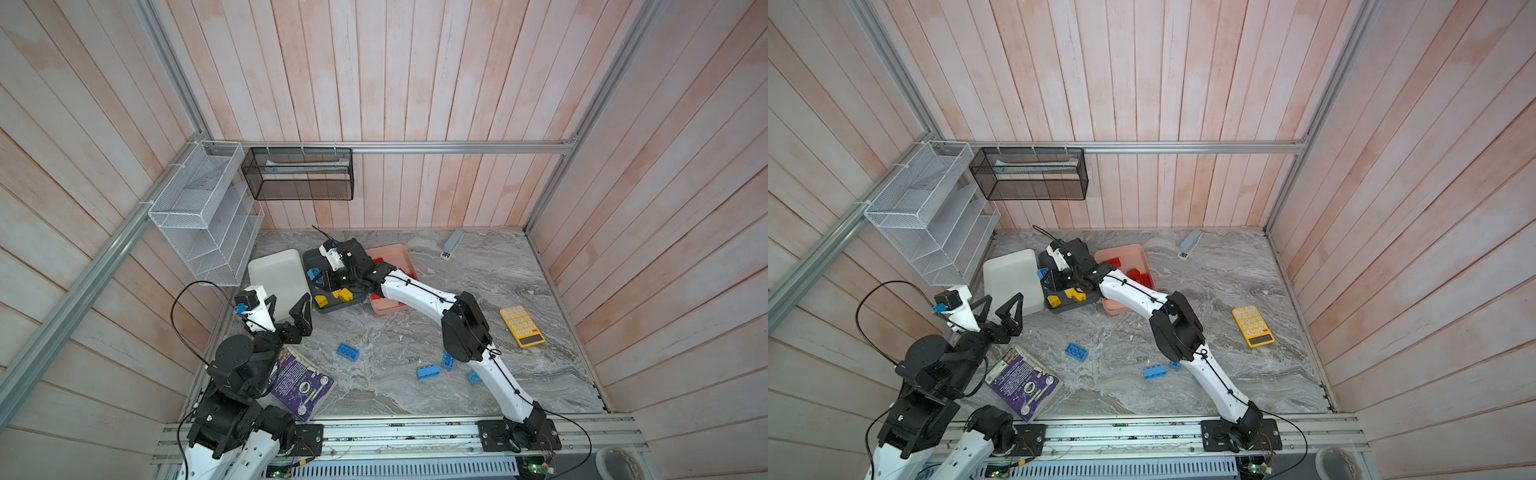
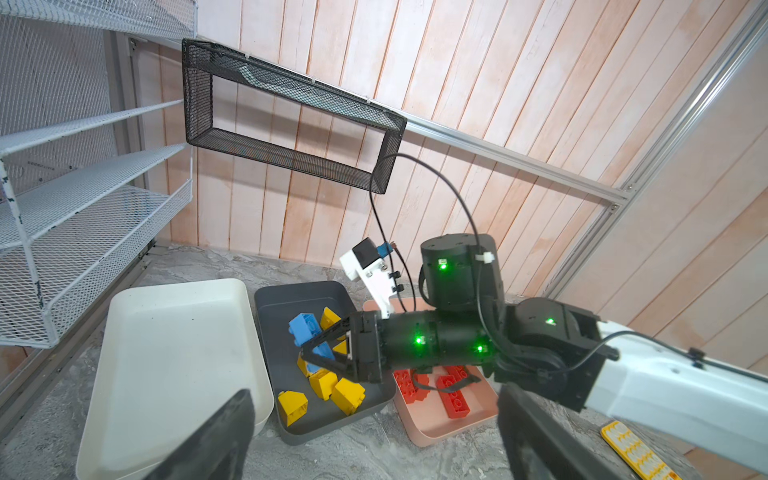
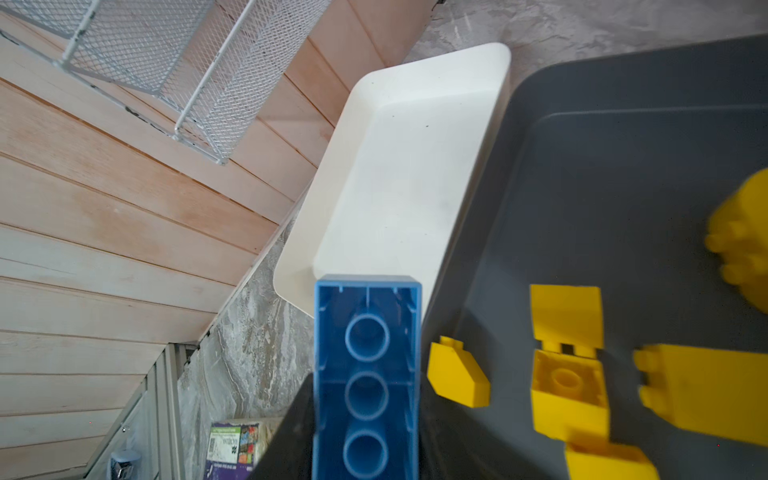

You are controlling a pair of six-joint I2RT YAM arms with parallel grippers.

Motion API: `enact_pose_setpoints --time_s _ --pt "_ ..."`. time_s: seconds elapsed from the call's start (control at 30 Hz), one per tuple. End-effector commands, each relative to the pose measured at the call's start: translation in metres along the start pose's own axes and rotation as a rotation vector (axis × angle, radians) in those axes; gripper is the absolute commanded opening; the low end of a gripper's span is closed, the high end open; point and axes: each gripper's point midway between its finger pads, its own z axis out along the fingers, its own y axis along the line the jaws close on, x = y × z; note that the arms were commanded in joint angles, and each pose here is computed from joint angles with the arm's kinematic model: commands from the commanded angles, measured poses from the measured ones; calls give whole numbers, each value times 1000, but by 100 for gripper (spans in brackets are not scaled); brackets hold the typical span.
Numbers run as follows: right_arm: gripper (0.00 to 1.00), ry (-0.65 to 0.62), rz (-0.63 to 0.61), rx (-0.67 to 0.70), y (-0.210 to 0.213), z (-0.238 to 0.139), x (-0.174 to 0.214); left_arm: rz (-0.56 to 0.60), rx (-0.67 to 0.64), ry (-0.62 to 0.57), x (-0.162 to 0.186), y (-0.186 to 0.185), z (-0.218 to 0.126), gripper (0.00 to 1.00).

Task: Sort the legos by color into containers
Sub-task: 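Lower the blue brick into the white tray and open the right gripper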

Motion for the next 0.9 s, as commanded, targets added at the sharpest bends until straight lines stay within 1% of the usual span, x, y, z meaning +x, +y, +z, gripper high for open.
enact_pose_setpoints --time_s 0.0,0.27,0.37,0.53,0.7,0.83,0.87 --pt "30 -66 37 -91 17 13 -12 -4 3 -2 3 0 2 93" --pt "32 -141 65 -136 21 44 -15 -2 -1 2 4 1 2 93" --pt "31 -176 102 -116 17 54 -15 -3 0 1 4 1 2 93" --pt "32 -212 132 -114 23 69 -10 -4 -1 3 5 1 2 93" --pt "35 -226 160 -108 19 76 -5 -3 -3 8 6 2 3 93" --pt "48 -226 156 -108 18 76 -5 -1 -3 13 7 1 3 93" --pt "53 -228 151 -111 19 76 -6 0 -1 16 8 1 4 93"
